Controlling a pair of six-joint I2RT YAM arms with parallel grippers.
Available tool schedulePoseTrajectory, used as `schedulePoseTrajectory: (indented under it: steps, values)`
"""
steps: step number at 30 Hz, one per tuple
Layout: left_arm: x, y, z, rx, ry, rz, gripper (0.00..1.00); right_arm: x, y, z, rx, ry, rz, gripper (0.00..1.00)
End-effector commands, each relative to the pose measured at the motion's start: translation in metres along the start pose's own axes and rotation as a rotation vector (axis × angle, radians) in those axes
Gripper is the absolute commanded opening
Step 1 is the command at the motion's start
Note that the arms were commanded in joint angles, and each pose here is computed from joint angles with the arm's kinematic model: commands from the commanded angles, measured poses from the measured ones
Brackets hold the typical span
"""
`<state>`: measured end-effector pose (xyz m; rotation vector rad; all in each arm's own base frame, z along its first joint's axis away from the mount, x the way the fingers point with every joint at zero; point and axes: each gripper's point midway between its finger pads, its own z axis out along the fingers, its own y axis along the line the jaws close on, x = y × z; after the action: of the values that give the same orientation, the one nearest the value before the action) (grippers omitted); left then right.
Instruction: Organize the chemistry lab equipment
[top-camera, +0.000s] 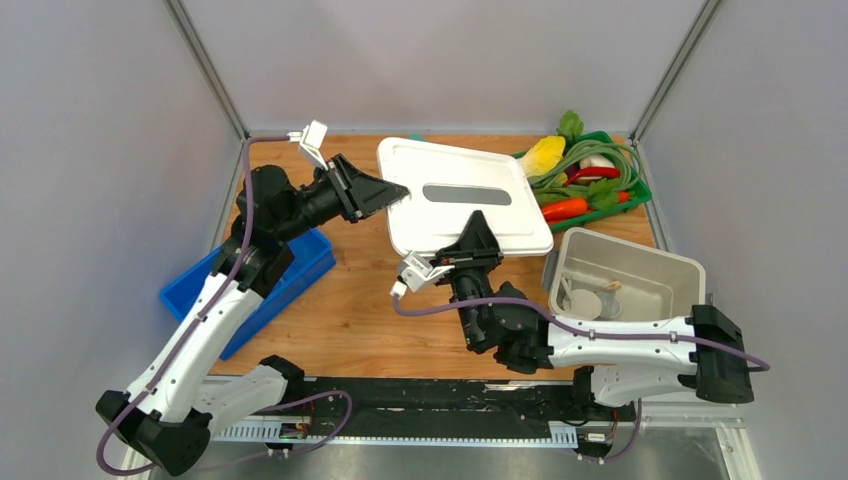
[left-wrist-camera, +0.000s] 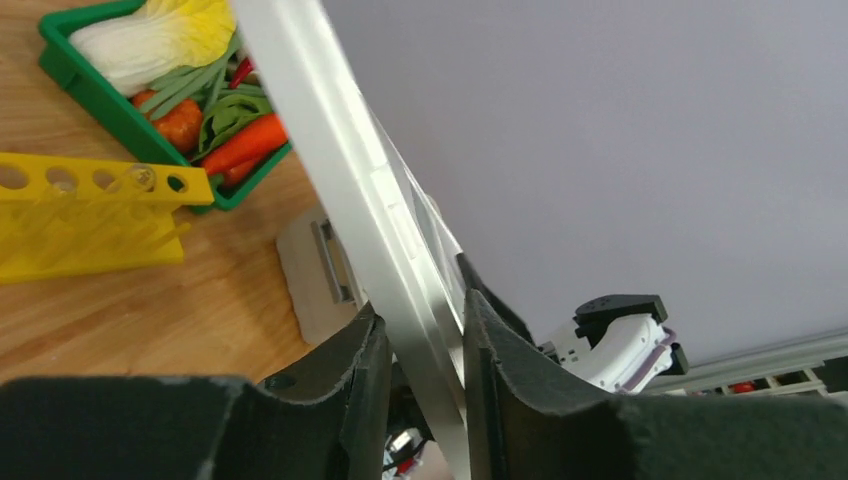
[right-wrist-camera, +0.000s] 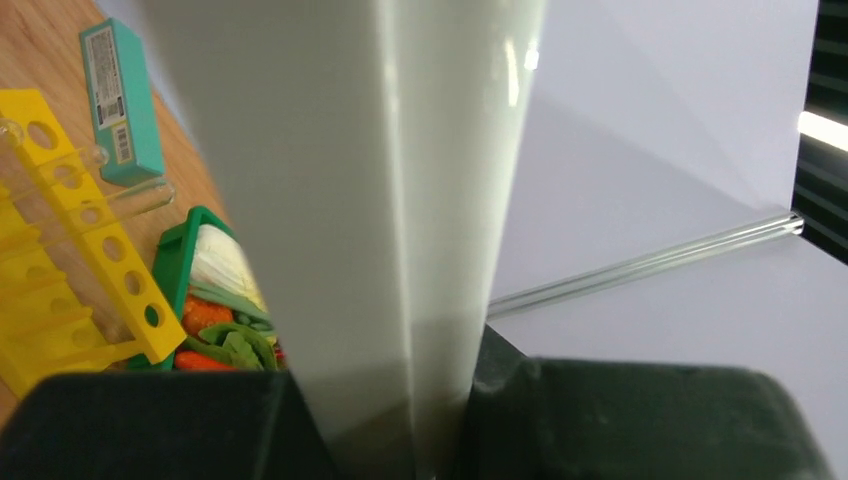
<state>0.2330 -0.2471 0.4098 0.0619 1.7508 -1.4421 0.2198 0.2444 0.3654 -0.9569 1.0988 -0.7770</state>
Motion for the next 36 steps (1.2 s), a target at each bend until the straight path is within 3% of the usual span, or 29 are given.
schedulePoseTrajectory:
  steps: [1,4,7,10,16,20,29,32,36]
  values:
    - [0.0,-0.015,0.004,0.085,0.01,0.005,0.22,-0.007,0.003,0.0,0.009,-0.029,0.041,0.22]
    - [0.005,-0.006,0.006,0.076,0.02,0.026,0.0,-0.002,0.021,-0.003,-0.069,0.003,0.094,0.46]
    - [0.01,0.002,0.007,0.073,0.025,0.056,0.0,0.009,0.056,-0.017,-0.274,0.061,0.131,0.71]
    - [0.014,0.009,0.01,0.06,0.045,0.09,0.0,0.013,0.082,-0.039,-0.485,0.109,0.328,0.84]
    - [0.015,0.011,0.018,0.089,0.061,0.111,0.0,-0.001,0.099,-0.107,-0.921,0.099,0.653,0.94]
    - [0.017,0.007,0.028,0.131,0.066,0.094,0.0,-0.015,0.056,-0.12,-0.966,0.041,0.88,0.98]
    - [0.028,-0.031,0.045,0.25,0.111,0.082,0.0,-0.01,-0.092,-0.113,-0.729,-0.184,1.479,1.0]
    - [0.026,-0.046,0.047,0.267,0.095,0.101,0.0,-0.004,-0.118,-0.119,-0.706,-0.281,1.58,1.0]
    - [0.023,-0.069,0.054,0.353,0.06,0.055,0.0,0.016,-0.125,-0.111,-0.601,-0.247,1.601,1.0]
